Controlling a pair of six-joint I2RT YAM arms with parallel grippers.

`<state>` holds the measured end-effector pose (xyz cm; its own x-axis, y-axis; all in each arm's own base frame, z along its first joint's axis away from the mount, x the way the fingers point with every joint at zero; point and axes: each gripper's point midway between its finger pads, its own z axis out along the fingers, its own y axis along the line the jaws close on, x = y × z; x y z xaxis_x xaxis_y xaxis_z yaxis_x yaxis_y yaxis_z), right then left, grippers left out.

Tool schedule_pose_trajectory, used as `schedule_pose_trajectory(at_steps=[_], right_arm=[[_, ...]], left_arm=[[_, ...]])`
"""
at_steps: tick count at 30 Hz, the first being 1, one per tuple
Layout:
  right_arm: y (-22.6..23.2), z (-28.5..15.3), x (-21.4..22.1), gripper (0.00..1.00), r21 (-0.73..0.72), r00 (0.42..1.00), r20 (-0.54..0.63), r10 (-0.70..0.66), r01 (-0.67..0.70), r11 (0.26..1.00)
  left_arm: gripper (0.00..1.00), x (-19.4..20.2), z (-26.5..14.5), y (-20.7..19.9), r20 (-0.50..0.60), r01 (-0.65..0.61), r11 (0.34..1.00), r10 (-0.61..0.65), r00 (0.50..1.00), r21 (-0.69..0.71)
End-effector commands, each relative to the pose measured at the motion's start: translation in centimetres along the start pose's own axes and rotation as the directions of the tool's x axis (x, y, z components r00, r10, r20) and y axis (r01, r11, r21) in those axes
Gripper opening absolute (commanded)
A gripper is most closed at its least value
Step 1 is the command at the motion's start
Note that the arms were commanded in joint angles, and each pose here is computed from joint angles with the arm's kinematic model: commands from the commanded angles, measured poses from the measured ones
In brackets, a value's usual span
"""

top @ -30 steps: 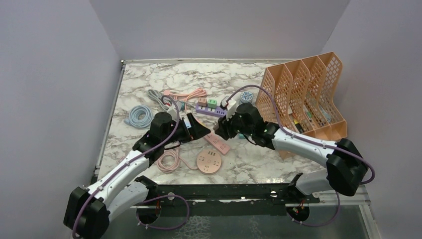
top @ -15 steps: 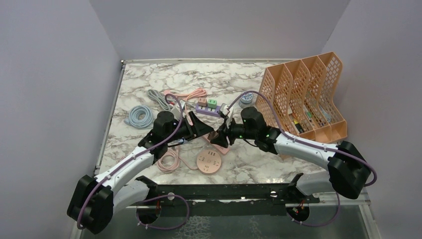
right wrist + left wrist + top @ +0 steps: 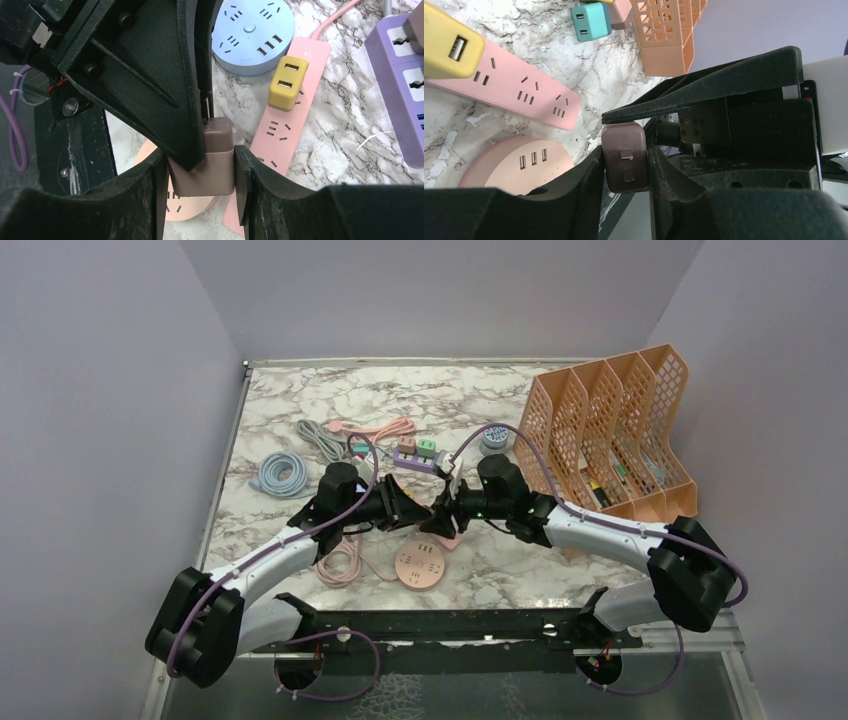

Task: Insert the plug

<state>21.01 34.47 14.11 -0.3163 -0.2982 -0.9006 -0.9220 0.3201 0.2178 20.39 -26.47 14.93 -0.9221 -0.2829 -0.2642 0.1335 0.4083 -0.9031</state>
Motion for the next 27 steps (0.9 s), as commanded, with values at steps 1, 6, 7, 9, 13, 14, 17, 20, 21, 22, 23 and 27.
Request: schedule_pose_trajectory(at_steps=[1,6,7,9,13,14,17,20,21,22,23,27], right_arm=[[0.4,0.5,-2.9,0.26,-0.021,0.998,0.07,-0.008,0.01,1.0],[0.3,0.1,-3.5,0.45,0.003,0.995,0.083,0.05,-0.05,0.999],[0.3,-0.2,-3.5,0.49,0.01,0.995,0.086,0.058,-0.059,0.998],[0.2,-0.9,-3.9,0.58,0.042,0.991,0.108,0.08,-0.085,0.995],[-0.1,-3.5,-5.2,0.68,0.116,0.96,0.244,0.135,-0.167,0.979],[-0.1,-4.2,-5.1,0.68,0.127,0.949,0.275,0.153,-0.194,0.973],[0.2,-6.5,-7.1,0.68,0.133,0.899,0.396,0.189,-0.259,0.956],[1.0,-8.4,-9.0,0.68,0.076,0.823,0.497,0.276,-0.358,0.931],[1.4,-8.9,-9.6,0.67,0.045,0.795,0.524,0.306,-0.385,0.922],[1.6,-9.3,-10.2,0.66,0.017,0.766,0.546,0.339,-0.414,0.91],[1.8,-9.7,-11.0,0.66,-0.006,0.737,0.566,0.37,-0.445,0.895],[1.0,-10.9,-13.3,0.65,0.0,0.651,0.585,0.483,-0.596,0.803]], left_arm=[[0.23,1.3,-0.2,-1.5,-0.09,-0.006,0.997,0.013,0.996,0.077],[0.11,0.4,-0.8,-3.0,-0.036,-0.088,0.99,0.092,0.995,0.114],[0.11,0.1,-0.9,-3.2,-0.014,-0.099,0.988,0.101,0.995,0.114],[0.1,-0.5,-1.2,-3.7,0.032,-0.133,0.984,0.13,0.991,0.116],[0.09,-2.0,-2.3,-5.0,0.149,-0.208,0.971,0.19,0.97,0.116],[0.09,-2.4,-2.7,-5.7,0.176,-0.237,0.963,0.214,0.961,0.126],[0.09,-3.3,-3.9,-7.9,0.254,-0.314,0.937,0.27,0.929,0.151],[0.09,-3.9,-5.0,-10.4,0.299,-0.369,0.91,0.305,0.904,0.189],[0.09,-3.9,-5.3,-11.0,0.305,-0.374,0.905,0.305,0.902,0.203],[0.09,-3.9,-5.5,-11.5,0.307,-0.374,0.902,0.301,0.903,0.216],[0.09,-4.0,-5.8,-12.3,0.313,-0.377,0.896,0.297,0.902,0.234],[0.08,-4.2,-6.8,-14.6,0.317,-0.33,0.897,0.235,0.919,0.293]])
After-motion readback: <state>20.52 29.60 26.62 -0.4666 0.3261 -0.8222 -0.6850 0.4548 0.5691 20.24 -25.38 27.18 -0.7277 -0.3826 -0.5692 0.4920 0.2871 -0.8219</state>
